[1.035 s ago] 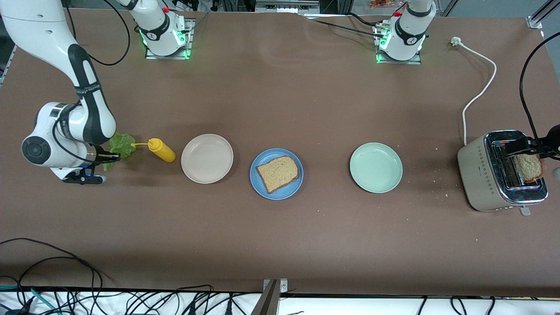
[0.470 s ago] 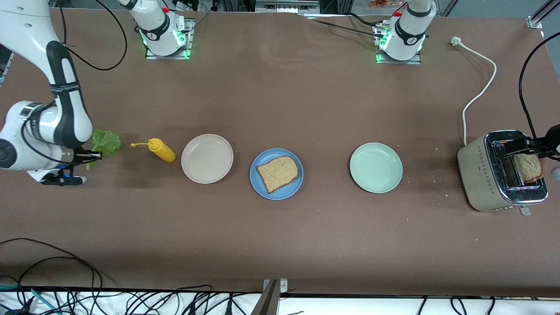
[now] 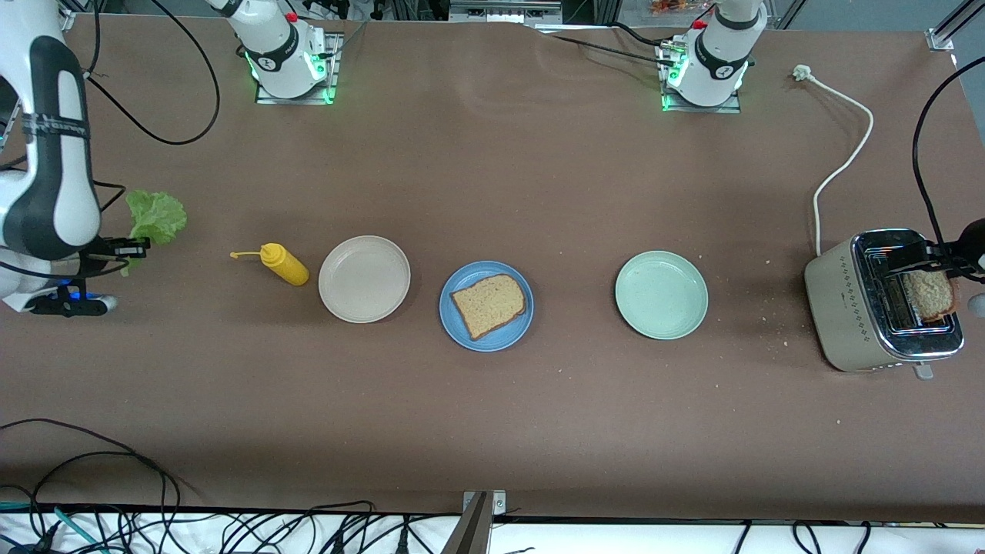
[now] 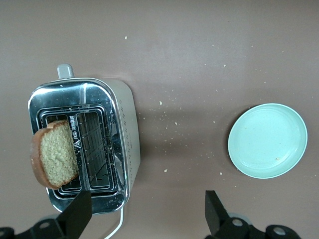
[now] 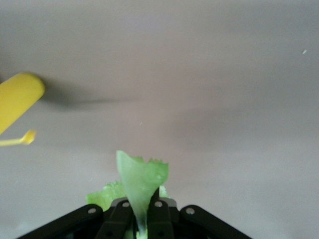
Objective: Make sandwich in blue plate with both arms
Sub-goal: 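Carry the lettuce leaf over the bread on the blue plate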
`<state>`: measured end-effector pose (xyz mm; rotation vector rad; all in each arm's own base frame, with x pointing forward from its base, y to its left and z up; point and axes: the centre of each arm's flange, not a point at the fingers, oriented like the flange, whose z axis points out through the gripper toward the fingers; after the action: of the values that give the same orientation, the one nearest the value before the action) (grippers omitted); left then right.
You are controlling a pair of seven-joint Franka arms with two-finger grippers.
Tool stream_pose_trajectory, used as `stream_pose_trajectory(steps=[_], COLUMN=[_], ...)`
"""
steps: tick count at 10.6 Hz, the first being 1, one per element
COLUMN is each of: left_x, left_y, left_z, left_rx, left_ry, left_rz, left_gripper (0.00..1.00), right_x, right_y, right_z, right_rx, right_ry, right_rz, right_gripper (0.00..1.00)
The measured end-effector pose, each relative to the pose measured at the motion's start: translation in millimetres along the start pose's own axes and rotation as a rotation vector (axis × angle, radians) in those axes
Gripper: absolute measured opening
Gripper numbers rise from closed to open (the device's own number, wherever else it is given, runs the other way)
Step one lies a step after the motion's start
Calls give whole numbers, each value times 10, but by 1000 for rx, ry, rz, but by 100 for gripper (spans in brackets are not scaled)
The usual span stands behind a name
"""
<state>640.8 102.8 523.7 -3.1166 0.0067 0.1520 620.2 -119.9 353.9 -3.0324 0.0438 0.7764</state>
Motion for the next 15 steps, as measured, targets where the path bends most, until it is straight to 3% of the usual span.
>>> stream_pose_trajectory(steps=[2, 4, 8, 11, 12, 15], left_x=[0, 0, -1, -3, -3, -4], left_y=[-1, -1, -2, -13, -15, -17], left_z=[1, 1, 2, 4, 4, 4], left_rx=[0, 0, 0, 0, 0, 0], left_ry=[0, 0, 0, -1, -1, -1], left_rz=[0, 0, 0, -2, -2, -3], left_gripper=[100, 100, 100, 100, 100, 100], right_x=[-205, -381, -455, -501, -496, -280], right_y=[-123, -273, -1423, -2473, -2734, -3340], right_z=[-219, -471, -813, -815, -802, -652], right_rx=[78, 110, 81, 62, 81, 223], right_ry=[-50, -65, -26, 31, 56, 105], right_rz=[-12, 9, 110, 188, 202, 363], right_gripper=[7, 7, 7, 7, 7, 7])
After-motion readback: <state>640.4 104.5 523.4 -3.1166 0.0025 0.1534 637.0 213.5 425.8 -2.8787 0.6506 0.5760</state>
